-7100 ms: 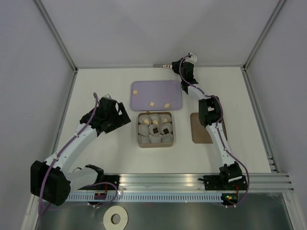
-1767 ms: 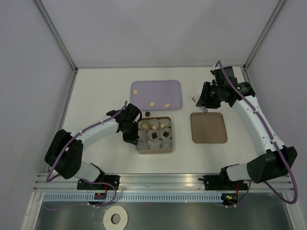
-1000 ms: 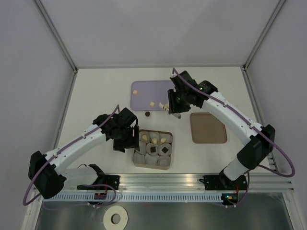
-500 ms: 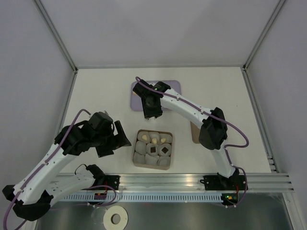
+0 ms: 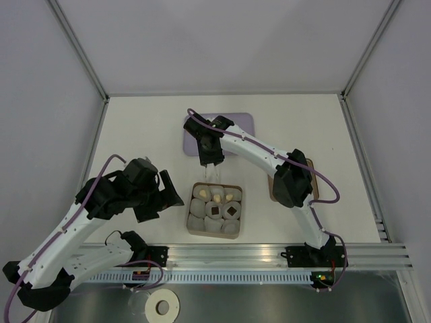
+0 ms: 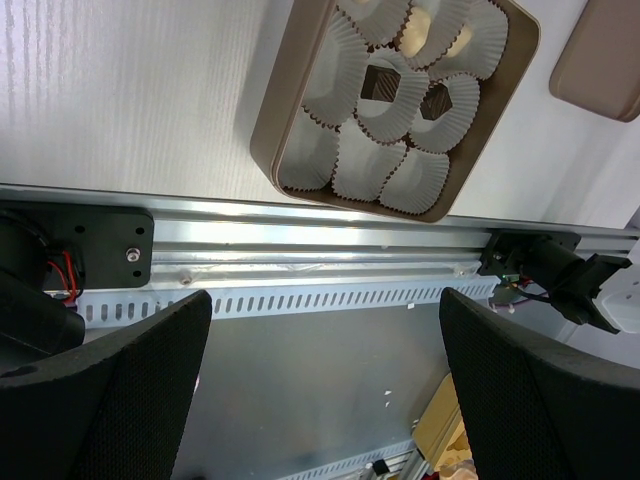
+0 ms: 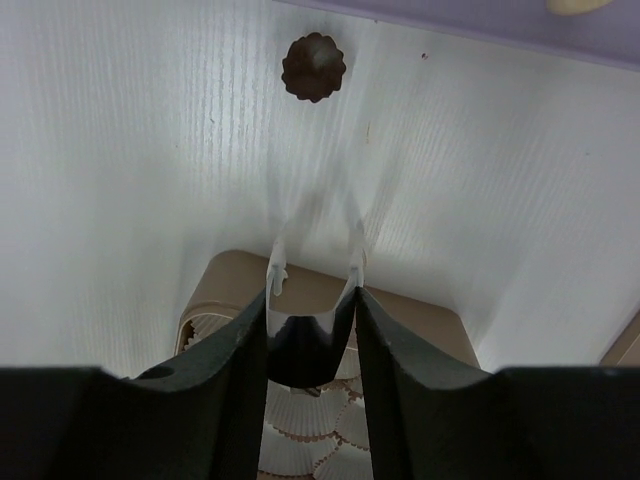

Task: Pack the chocolate

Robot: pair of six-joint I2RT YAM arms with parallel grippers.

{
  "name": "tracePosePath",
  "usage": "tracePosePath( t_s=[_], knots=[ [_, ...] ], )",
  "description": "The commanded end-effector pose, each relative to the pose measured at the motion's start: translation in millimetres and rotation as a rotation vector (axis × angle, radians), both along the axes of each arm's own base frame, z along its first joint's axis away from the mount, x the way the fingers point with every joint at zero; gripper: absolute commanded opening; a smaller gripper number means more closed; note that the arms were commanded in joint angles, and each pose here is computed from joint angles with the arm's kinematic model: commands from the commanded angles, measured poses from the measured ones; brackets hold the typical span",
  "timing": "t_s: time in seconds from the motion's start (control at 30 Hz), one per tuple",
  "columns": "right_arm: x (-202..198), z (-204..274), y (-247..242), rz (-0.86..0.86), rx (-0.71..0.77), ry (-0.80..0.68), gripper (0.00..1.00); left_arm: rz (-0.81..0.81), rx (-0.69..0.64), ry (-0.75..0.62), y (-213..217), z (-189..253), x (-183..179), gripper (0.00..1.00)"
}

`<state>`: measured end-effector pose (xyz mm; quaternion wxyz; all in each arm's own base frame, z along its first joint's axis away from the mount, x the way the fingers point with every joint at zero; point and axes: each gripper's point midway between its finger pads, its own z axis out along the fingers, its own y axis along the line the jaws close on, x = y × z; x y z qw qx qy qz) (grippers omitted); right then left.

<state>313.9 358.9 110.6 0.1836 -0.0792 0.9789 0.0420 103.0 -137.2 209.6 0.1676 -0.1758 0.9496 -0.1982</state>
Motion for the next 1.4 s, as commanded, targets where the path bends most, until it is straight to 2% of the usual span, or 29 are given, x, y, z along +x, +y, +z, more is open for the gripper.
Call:
tracePosePath(
  t_s=[0.0, 0.27, 0.57, 1.13, 1.37],
  knots=[
    [16, 15, 14, -0.013, 0.052, -0.072, 0.41, 0.027, 0.097, 0.151, 26, -15, -34, 0.98],
    [44, 63, 13, -0.03, 0.105, -0.271, 0.42, 0.04, 0.09, 0.147, 26, -13, -33, 0.99],
    [68, 62, 12, -0.082, 0.078, -0.382, 0.43, 0.061, 0.085, 0.142, 28, -12, -33, 0.98],
    [86, 39, 19, -0.11, 0.052, -0.387, 0.42, 0.072, 0.09, 0.122, 31, -7, -32, 0.98],
    [87, 26, 19, -0.094, 0.058, -0.374, 0.35, 0.078, 0.103, 0.124, 33, -10, -31, 0.99]
  ],
)
